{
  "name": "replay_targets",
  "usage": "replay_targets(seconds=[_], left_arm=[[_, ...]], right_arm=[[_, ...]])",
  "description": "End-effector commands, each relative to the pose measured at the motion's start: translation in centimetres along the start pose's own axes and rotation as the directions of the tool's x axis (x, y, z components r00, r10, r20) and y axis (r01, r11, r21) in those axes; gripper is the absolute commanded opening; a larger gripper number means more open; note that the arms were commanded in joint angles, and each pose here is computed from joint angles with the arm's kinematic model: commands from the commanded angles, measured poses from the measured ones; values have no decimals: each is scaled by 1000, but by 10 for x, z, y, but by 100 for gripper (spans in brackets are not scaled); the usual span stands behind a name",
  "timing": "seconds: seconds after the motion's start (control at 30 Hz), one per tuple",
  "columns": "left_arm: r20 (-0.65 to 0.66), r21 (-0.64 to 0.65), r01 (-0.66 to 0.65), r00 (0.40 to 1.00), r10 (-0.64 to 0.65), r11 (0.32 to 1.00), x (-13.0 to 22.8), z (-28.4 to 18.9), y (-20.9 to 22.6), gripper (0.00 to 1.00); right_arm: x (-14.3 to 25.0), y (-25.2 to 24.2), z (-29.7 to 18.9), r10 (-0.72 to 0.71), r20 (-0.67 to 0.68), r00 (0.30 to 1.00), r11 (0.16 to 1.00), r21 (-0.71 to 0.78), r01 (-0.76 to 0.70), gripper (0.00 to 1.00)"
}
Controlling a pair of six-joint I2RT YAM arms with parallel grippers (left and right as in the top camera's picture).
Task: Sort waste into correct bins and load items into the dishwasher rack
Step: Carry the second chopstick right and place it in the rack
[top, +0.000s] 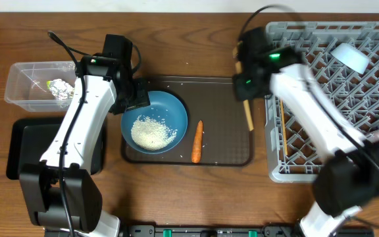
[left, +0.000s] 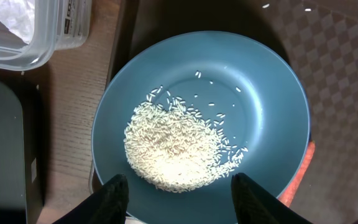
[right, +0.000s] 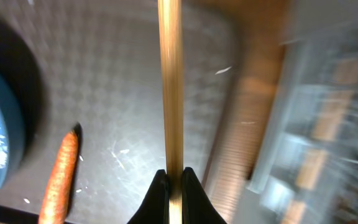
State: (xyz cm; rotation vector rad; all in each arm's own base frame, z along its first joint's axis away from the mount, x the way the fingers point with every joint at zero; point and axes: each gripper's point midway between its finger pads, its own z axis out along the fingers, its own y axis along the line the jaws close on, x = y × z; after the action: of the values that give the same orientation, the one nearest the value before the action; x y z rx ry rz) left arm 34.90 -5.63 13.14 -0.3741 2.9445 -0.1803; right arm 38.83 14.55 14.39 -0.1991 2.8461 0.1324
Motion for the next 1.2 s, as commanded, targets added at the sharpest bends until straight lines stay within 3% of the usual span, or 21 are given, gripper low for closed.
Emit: replay_targets(seconds=[0.0,0.27,0.63,0.7,0.8,1.07,1.17], left_arm=[[30,-1,-10,1000,10,1000,-3,-9,1,54],[30,-1,-10,999,10,1000,-3,-9,0,54],[30,0,-10,999,10,1000,-3,-9,0,54],[30,0,-10,999,10,1000,-3,-9,0,55],[29,0,-10,1000,10,1000,-3,-9,0,65],[17,29,-30,999,30,999,2,-9,-10,70],[17,46,-68,998,67,997,6,-8,-25,70]], right_arm=[[-5,-46,-30,48,53,997,993,109,-53,1],[30,-110,-12,184,-63,981,968,182,-170,1],[74,-94,43,143,-170,975,988,88,-129,1],[76,-92,46,137,-173,975,989,87,-123,14],[72,-92,44,136,-159,978,989,86,-124,20],[31,-101,-12,158,-5,987,985,74,-157,18],[11,-105,-47,165,113,980,983,63,-173,31]])
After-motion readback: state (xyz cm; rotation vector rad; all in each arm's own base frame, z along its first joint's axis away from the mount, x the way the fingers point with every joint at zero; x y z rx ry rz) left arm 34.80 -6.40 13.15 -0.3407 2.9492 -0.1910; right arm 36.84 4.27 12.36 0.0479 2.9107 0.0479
